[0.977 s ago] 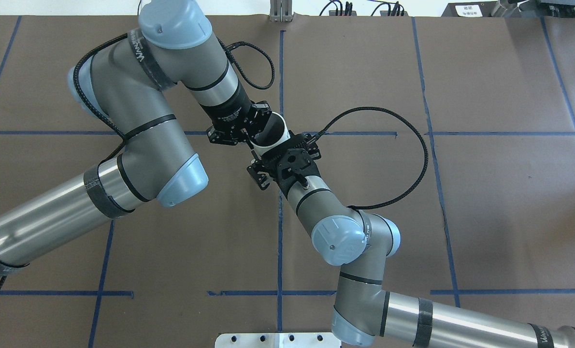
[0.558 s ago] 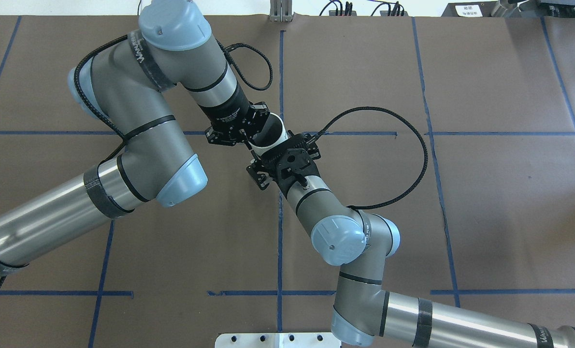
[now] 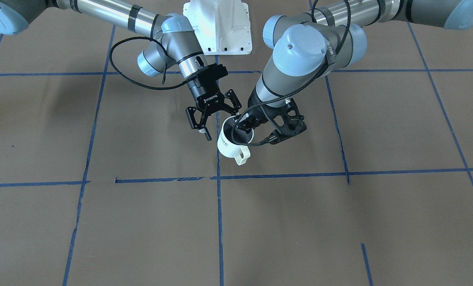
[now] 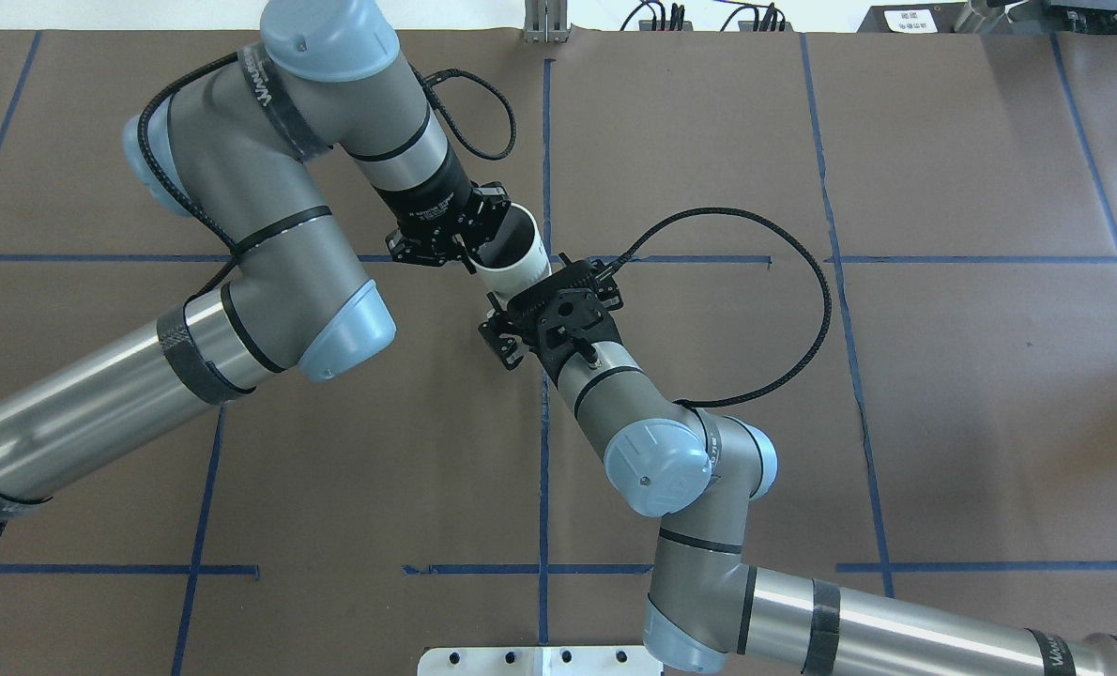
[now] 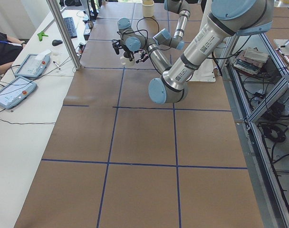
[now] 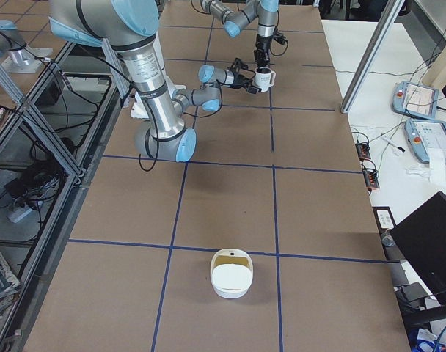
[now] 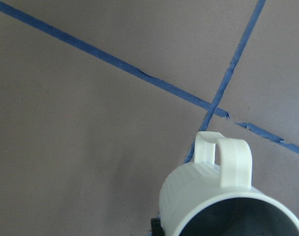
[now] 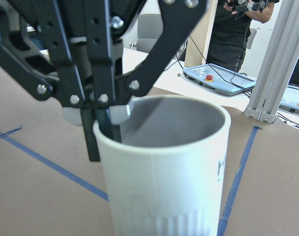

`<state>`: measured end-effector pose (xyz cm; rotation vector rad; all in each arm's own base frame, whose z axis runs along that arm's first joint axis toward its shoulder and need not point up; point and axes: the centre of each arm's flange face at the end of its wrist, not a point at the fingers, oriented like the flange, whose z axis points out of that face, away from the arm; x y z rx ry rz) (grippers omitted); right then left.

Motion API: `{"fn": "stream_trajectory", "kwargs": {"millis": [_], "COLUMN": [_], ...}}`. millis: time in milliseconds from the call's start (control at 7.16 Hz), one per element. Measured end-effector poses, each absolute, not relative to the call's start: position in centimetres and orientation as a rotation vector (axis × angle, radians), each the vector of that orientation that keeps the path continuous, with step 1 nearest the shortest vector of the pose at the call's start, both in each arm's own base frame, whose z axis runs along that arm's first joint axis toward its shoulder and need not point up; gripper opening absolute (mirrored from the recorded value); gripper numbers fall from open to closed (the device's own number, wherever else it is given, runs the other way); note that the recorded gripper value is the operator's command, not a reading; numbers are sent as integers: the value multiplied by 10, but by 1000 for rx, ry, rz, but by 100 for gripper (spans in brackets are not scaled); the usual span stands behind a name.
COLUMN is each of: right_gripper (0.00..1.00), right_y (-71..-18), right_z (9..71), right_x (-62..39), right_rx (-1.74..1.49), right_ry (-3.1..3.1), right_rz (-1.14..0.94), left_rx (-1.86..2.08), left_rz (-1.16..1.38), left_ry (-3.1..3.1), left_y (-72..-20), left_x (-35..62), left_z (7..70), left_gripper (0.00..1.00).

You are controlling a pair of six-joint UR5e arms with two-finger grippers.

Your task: Left arm hands cup to right arm to dump lemon

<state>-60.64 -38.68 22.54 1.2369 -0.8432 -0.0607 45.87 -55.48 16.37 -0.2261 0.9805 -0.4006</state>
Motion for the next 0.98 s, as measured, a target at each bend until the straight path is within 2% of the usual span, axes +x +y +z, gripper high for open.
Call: {"fn": "stream_trajectory", "kwargs": {"millis": [279, 558, 977], "right_gripper": [100, 100, 100], "right_y": [-386, -387, -409], "right_z": [224, 217, 211], "right_x": [-606, -601, -583], "right_rx": [1238, 1247, 1244], "right_ry": [-850, -865, -853], "right_rz": [-59, -47, -28], "left_rx": [-165, -88, -5], "left_rz": [-394, -299, -97], "left_ry": [943, 884, 792], "left_y": [-590, -601, -567], "left_x": [412, 342, 249], "left_z": [207, 284, 339], "left_gripper": [0, 0, 0]}}
